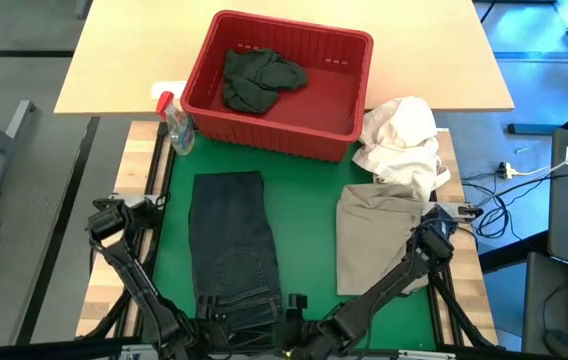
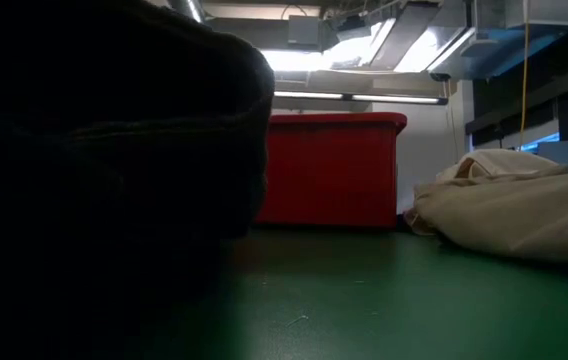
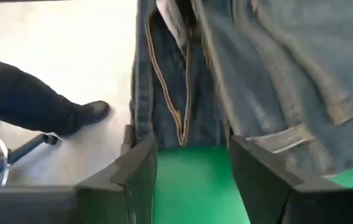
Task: Fold Laundry from Bin
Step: Fold the blue pants
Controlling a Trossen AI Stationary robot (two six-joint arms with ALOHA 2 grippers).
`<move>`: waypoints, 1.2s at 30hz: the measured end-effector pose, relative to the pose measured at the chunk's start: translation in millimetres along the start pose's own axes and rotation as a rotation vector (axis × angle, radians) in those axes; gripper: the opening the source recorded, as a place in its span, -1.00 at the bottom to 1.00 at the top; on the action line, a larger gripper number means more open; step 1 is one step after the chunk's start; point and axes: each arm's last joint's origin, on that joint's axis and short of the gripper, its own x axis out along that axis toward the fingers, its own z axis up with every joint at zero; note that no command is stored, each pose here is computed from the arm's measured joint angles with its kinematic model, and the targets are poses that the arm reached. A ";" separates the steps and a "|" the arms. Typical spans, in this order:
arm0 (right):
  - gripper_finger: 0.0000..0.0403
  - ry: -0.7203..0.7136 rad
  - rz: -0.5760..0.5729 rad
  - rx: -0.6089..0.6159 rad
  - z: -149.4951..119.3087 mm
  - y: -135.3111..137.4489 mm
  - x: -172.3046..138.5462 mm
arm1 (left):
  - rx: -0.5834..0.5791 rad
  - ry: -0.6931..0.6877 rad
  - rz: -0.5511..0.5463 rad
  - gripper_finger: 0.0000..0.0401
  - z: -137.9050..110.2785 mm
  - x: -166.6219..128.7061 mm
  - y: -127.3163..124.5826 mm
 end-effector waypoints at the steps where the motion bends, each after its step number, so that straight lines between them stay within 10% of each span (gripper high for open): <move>1: -0.03 0.004 0.016 0.015 -2.9 -1.0 3.8 | 0.000 0.007 0.006 -0.89 1.3 -3.0 0.1; 6: -0.21 -0.078 0.209 0.024 -6.7 6.3 15.2 | 0.011 0.030 0.042 -0.85 7.6 -19.0 1.2; 22: -0.95 -0.206 0.264 -0.055 -22.4 -12.1 56.1 | -0.014 -0.003 0.074 -0.84 11.3 -23.5 2.4; 36: -0.97 -0.094 0.216 -0.084 -44.1 -27.7 90.8 | -0.038 0.018 0.063 -0.84 10.6 -23.6 2.3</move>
